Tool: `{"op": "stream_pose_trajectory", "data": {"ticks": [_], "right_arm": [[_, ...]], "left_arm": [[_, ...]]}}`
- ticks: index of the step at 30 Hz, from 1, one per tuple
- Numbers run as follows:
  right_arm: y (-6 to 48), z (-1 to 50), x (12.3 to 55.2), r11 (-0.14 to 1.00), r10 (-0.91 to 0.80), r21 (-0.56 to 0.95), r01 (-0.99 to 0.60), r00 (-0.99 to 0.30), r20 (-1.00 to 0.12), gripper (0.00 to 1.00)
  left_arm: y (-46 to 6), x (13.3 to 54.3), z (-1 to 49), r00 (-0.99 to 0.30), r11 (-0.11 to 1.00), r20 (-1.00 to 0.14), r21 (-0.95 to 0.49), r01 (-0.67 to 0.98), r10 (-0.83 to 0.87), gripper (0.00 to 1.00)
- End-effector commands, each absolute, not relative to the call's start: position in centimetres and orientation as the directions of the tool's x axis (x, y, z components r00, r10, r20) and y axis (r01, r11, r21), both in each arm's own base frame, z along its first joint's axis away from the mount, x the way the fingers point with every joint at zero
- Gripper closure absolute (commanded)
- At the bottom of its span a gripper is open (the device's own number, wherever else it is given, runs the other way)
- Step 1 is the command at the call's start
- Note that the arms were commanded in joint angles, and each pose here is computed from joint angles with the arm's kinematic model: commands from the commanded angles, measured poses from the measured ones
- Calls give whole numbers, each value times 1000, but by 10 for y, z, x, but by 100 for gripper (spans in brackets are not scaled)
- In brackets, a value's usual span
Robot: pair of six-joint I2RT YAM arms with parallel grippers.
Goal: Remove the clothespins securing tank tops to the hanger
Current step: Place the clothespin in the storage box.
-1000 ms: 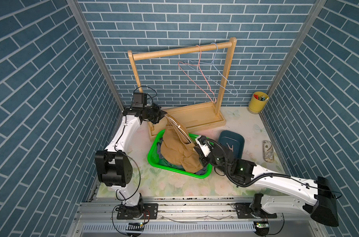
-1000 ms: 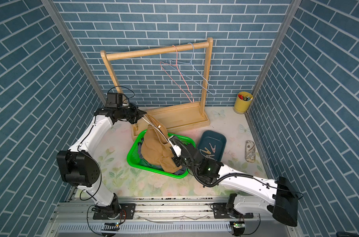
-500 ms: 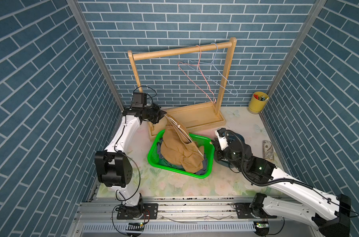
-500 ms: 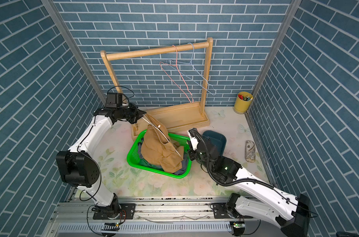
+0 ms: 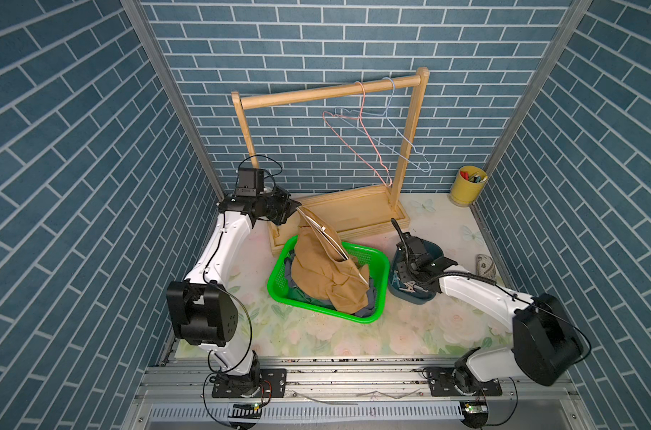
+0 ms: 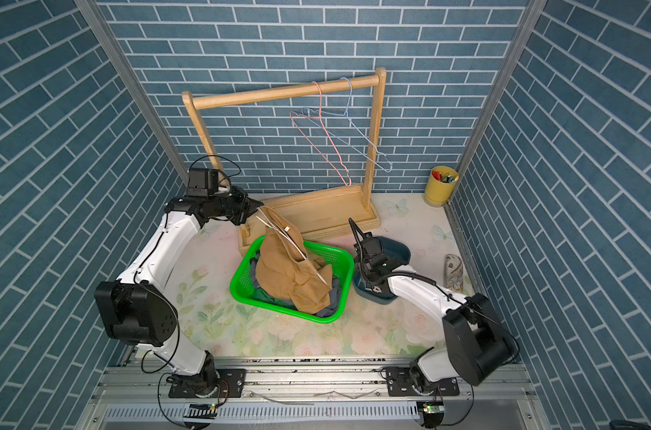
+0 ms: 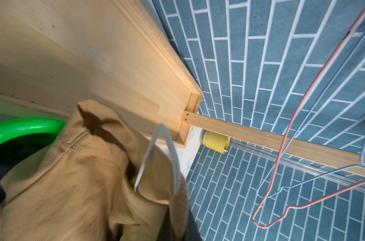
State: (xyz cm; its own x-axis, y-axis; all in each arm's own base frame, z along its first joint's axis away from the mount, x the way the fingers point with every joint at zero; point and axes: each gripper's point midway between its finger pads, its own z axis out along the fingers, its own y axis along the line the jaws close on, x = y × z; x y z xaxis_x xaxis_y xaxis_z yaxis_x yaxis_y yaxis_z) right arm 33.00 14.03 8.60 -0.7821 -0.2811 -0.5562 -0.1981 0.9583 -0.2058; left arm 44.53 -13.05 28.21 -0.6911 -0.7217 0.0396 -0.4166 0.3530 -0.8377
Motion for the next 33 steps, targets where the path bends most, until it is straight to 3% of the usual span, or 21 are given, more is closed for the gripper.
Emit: {"op": "stream_pose_trajectory", "data": {"ticks": [1,8,15,22,24,29,33], "right_arm": [[140,80,351,975,-215,-171,-143,-808,-549,84],[134,56,376,987,-159,-110,-119,-840,-519,83],[140,39,384,983,-181,-102,-151,-868,-462,59],[139,40,380,985,-169,-92,-143,-876,-452,43],[136,51,378,987,-158,-90,-131,-868,-471,37],[137,118,357,993,-106,-14,-120,-801,-589,36],[177,181,313,956,-178,58,-288,-725,-665,36]], "left_arm": [[-132,436,290,-702,363,24,-843,-397,-712,100],[-131,433,293,-702,368,17,-842,-394,-712,100],[-131,434,291,-702,368,22,-840,-398,-711,100],[-132,434,292,-704,366,22,-843,-394,-710,100],[-132,434,293,-706,366,21,-844,-392,-707,100],[-131,431,299,-712,381,3,-843,-380,-703,100],[-128,430,304,-707,398,-24,-839,-370,-707,100]]}}
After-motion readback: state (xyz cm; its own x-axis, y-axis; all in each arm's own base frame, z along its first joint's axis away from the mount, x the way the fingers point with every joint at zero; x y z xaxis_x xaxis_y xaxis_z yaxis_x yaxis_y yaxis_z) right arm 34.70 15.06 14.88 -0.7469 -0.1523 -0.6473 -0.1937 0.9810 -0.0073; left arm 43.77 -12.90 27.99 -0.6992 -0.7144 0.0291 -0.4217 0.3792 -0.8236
